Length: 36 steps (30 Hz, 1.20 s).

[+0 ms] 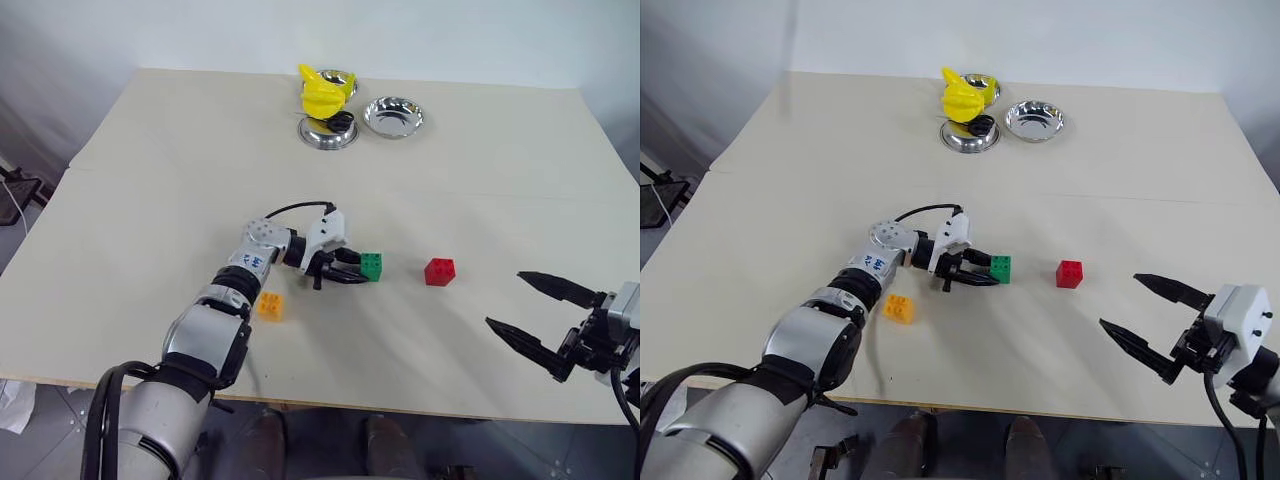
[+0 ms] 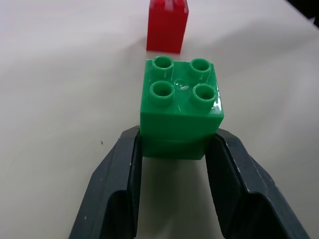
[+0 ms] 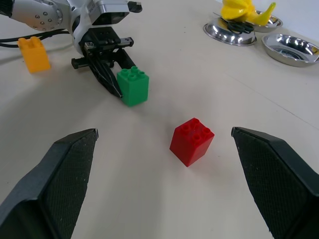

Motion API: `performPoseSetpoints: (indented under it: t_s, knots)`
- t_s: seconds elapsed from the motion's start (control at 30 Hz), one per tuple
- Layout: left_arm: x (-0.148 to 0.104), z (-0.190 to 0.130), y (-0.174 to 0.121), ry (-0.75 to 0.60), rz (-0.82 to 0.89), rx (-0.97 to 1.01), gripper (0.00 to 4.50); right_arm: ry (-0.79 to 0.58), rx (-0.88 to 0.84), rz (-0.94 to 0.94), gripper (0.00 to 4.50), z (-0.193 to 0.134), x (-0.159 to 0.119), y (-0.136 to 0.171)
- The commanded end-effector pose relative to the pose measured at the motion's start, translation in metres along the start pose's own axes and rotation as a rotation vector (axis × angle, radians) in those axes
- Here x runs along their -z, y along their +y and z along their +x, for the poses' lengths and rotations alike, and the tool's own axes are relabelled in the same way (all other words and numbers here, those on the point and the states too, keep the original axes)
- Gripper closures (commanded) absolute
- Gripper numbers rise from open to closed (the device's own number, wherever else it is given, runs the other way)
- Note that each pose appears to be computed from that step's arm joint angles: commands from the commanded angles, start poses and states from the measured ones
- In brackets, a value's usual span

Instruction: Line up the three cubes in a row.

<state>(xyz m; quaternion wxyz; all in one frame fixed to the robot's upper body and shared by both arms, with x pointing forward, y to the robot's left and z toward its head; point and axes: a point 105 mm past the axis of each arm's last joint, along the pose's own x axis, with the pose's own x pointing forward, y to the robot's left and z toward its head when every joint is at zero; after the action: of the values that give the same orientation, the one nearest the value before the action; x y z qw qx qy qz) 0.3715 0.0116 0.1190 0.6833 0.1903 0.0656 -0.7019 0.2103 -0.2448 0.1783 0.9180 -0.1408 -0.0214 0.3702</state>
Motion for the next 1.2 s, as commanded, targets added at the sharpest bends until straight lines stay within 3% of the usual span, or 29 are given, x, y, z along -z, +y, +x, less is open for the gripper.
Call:
performPoseSetpoints:
  t_s: [0.03,0.27,0.3,0.37,0.6,0.7,0.87,1.03,1.2]
  knots:
    - [-0.006,-0.003,0.005,0.009,0.032,-0.02,3.02,-0.025,0.001,-0.035,0.0,-0.001,-0.012,-0.001]
    - [-0.004,0.0,0.008,0.01,0.009,-0.052,3.02,-0.027,-0.003,-0.034,0.0,0.001,-0.012,0.0]
    - [-0.005,0.0,0.01,0.01,0.016,-0.071,2.46,-0.028,-0.004,-0.033,0.0,0.001,-0.012,0.0]
    - [-0.005,-0.002,0.013,0.01,0.026,-0.094,2.06,-0.029,-0.006,-0.031,0.0,0.002,-0.012,0.0]
    - [-0.012,-0.015,0.005,-0.059,0.042,-0.01,0.02,-0.031,-0.021,-0.023,0.0,0.005,-0.011,0.001]
    - [-0.016,-0.035,0.009,-0.102,0.048,-0.035,0.02,-0.034,-0.036,-0.019,0.0,0.008,-0.01,0.0]
    - [-0.041,-0.086,0.017,-0.313,0.077,-0.101,0.02,-0.037,-0.073,-0.002,0.0,0.014,-0.008,-0.003]
    - [-0.051,-0.142,0.026,-0.397,0.071,-0.248,0.02,-0.071,-0.138,0.042,0.0,0.028,-0.008,-0.003]
    - [-0.016,-0.23,-0.006,-0.281,0.072,-0.424,0.02,-0.111,-0.335,-0.056,0.0,0.056,-0.015,0.017]
